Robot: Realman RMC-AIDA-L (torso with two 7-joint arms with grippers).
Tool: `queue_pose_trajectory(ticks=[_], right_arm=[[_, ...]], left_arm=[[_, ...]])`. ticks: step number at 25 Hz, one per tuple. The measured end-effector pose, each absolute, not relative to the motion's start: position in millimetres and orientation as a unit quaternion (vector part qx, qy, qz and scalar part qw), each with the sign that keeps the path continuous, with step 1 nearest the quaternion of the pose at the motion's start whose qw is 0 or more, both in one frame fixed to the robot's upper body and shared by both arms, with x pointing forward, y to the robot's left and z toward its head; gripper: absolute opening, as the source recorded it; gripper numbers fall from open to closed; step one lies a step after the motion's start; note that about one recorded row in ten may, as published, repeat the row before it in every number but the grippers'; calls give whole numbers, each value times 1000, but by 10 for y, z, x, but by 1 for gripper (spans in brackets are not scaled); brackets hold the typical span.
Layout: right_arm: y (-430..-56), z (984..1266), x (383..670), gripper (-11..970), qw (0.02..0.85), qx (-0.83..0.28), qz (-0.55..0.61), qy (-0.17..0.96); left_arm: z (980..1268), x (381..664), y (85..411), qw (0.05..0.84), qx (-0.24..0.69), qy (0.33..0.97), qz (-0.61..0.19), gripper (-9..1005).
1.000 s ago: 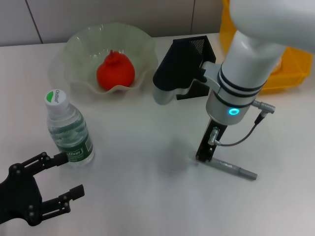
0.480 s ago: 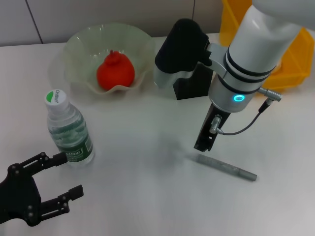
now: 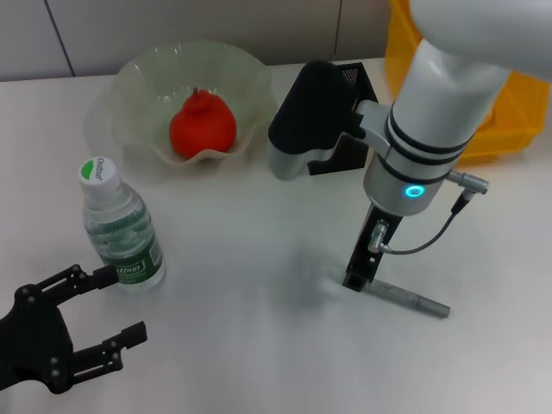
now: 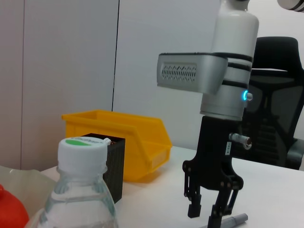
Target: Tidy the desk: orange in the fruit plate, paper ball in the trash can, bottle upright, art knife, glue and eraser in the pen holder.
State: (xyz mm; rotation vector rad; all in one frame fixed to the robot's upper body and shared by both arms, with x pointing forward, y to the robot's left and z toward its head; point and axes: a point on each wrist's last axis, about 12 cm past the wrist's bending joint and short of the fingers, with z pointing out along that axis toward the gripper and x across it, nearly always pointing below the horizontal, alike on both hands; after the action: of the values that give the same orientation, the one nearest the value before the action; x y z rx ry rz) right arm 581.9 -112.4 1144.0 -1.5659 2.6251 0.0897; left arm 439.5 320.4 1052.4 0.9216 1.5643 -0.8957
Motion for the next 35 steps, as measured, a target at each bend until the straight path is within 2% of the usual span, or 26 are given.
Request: queue_pose_trajectory(ticks=[4,27,32,35], right_arm=[[-1116,11380,5821,421,38,-510,29,859],[-1134,11246,5860,408,35,-501,19,865],[-1122,11252,5862,213,36,-502,19,864],[-1117,11258,5863,196,37,-503,20,863]], left_arm=[[10520,4395,3202,530,385,656,-376,797],[10512,4391,3200,528,385,656,-376,797],[10512,4392,3200,529,385,657,-376,797],[10510,4390,3201,528,385,657,-376,797]])
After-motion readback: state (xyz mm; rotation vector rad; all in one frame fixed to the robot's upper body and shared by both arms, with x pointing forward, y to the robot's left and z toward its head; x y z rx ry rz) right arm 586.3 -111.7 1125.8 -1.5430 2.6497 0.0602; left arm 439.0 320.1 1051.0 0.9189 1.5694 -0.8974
